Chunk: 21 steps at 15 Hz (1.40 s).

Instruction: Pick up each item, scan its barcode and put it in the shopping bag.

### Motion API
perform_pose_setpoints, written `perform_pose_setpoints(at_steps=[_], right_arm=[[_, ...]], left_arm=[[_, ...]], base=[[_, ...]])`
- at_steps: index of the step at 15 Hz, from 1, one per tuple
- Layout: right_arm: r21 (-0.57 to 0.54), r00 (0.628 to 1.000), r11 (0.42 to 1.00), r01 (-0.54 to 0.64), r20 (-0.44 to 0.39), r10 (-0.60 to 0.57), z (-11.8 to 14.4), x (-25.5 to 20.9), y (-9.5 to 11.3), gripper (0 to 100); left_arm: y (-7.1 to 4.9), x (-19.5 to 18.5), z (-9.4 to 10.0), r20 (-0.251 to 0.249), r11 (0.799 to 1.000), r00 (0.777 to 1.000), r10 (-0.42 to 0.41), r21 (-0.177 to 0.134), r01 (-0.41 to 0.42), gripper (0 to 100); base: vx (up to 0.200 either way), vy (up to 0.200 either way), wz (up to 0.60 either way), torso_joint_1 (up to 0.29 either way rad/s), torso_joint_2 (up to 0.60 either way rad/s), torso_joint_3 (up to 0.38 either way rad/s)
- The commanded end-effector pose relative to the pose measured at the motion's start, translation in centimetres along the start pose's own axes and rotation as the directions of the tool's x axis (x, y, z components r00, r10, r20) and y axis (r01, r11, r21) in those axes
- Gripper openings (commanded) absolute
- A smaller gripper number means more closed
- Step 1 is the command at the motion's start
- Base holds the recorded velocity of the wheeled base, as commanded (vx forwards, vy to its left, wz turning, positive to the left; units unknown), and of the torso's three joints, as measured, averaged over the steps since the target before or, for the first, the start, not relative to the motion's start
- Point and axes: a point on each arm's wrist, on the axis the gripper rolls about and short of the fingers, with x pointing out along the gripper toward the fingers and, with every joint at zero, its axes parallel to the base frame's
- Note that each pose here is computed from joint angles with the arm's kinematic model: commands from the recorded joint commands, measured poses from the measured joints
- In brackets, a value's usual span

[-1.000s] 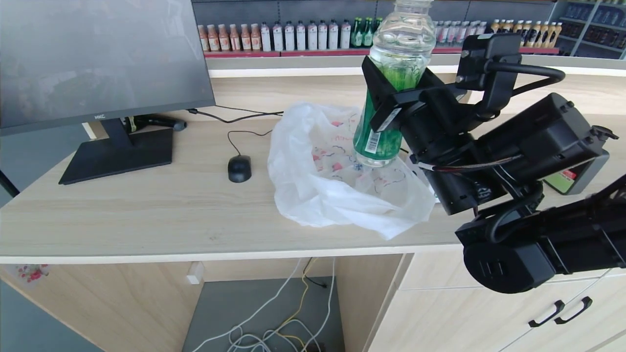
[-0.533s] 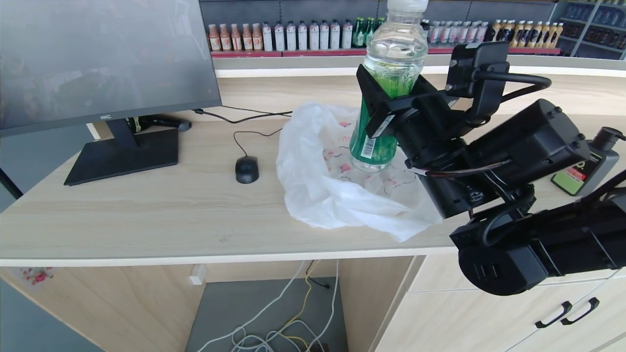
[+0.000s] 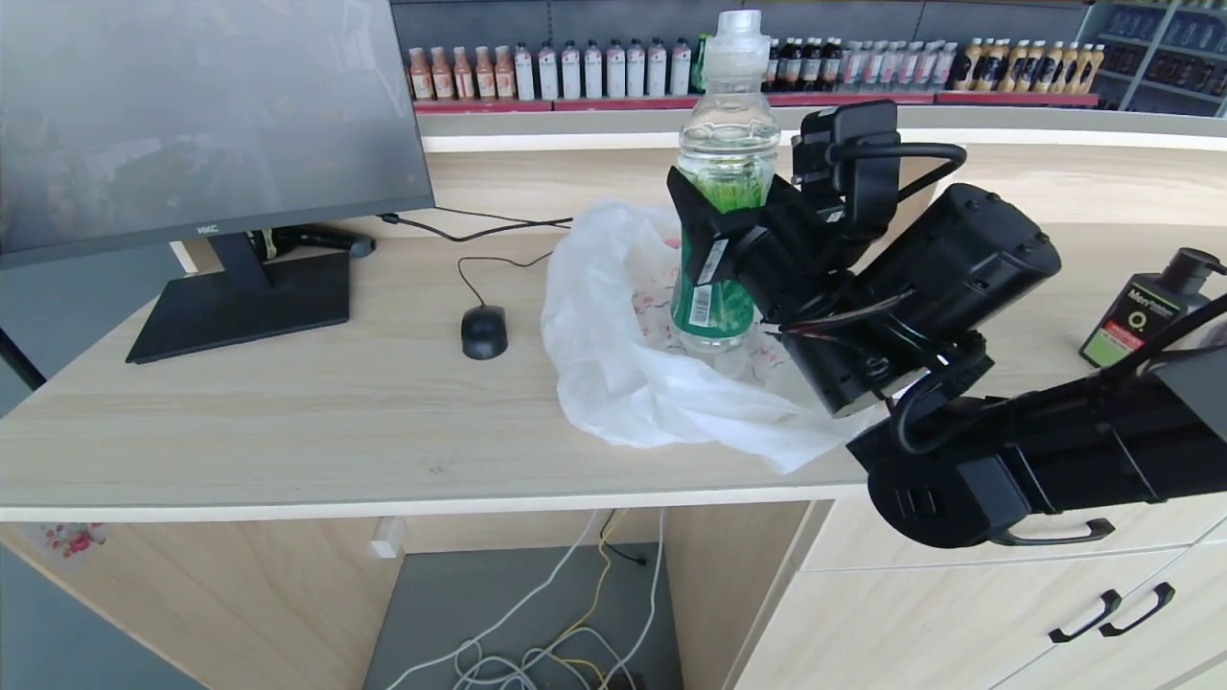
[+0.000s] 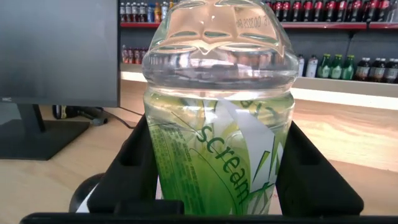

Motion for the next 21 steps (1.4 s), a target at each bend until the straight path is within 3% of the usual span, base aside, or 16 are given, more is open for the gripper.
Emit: perform_pose_setpoints(at_steps=[1,8,12,21], right_arm=[[-0.001,1.000,1.000,0.001,0.000,-0.001,0.0,1.0,0.2,0],[-0.011,0.997,1.000,-0.016,-0.075,0.015,-1.5,2.3,0.8,0],[-0.010,0.997,1.000,0.013,-0.071,-0.013,-3.4,4.0,0.1,0],[0.004,0.997,1.000,0.012,-0.079,-0.012,-6.0,5.0,0.8,0]], left_arm=[[0.0,0.0,0.0,0.000,1.000,1.000,-0.001,0.000,0.001,100],[0.0,0.0,0.0,0.000,1.000,1.000,-0.001,0.000,0.001,100],[0.0,0.0,0.0,0.000,1.000,1.000,-0.001,0.000,0.001,100],[0.0,0.0,0.0,0.000,1.000,1.000,-0.001,0.000,0.001,100]], base=[[0.000,0.000,0.00,0.000,0.00,0.000],[0.000,0.000,0.00,0.000,0.00,0.000],[0.000,0.000,0.00,0.000,0.00,0.000],[0.000,0.000,0.00,0.000,0.00,0.000]])
